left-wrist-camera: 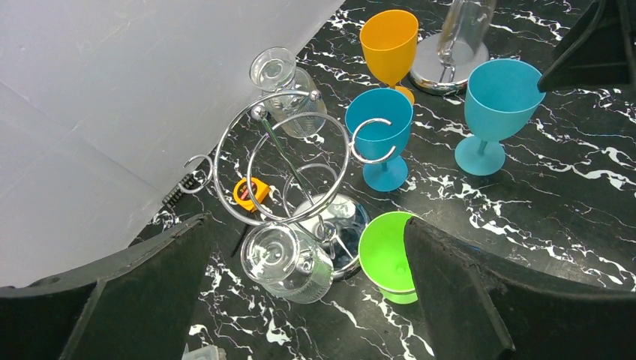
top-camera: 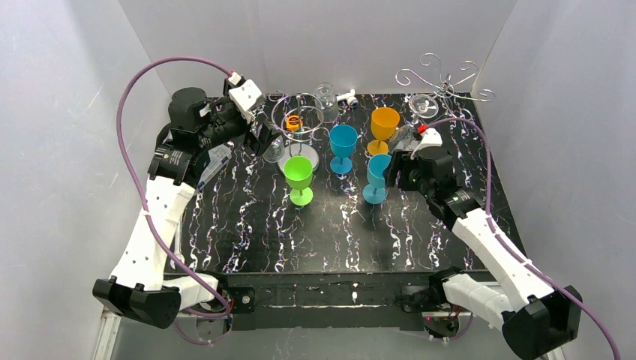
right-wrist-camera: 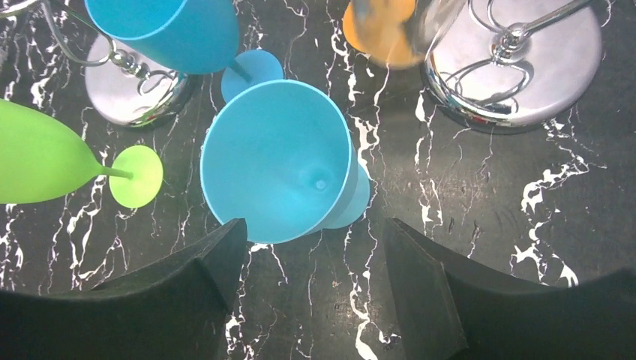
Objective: Place the wine glass upside down on the wine glass rack
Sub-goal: Adjust the wine rack at the center of the board.
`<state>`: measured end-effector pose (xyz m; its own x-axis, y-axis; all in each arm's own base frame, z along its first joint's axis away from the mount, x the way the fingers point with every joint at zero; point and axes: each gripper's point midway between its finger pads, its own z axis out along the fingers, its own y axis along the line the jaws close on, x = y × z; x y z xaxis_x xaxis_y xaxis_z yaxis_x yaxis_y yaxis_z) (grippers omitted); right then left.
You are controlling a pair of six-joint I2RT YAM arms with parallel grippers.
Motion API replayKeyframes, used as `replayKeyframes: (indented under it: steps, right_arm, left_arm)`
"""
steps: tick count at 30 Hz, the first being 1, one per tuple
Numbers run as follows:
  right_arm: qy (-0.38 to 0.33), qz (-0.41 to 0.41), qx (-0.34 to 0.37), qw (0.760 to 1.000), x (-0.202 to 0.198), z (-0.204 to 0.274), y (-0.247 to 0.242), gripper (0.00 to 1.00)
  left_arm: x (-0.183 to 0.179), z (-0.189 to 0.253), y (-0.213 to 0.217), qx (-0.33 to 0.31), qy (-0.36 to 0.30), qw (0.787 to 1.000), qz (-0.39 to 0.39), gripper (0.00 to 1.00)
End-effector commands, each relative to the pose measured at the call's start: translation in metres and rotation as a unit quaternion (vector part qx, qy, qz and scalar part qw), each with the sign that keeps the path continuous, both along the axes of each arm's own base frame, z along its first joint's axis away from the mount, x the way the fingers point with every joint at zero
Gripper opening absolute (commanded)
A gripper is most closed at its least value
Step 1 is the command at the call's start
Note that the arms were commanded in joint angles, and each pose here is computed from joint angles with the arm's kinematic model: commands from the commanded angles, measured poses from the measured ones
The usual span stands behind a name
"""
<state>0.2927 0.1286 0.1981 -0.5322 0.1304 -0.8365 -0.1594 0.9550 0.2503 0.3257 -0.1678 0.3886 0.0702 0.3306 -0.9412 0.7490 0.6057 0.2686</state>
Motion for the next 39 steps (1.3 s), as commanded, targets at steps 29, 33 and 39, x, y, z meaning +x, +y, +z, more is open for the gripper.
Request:
replayKeyframes:
  steps: [29,33,39]
  right_arm:
    - [-0.094,-0.132,-0.067,0.984,0.077,0.230,-0.018,0.69]
    - [-0.123,-0.176,-0.086,0.973,0.093,0.247,-0.029,0.64]
    - [-0.118,-0.232,-0.102,0.960,0.106,0.247,-0.050,0.56]
  left_arm:
    - [-0.025,0.016,-0.001,-0.022,0.015,1.000,-0.014,0.98]
    - [-0.026,0.016,0.000,-0.022,0.014,1.000,-0.014,0.98]
    - [-0.025,0.011,0.001,-0.016,0.014,1.000,-0.013,0.98]
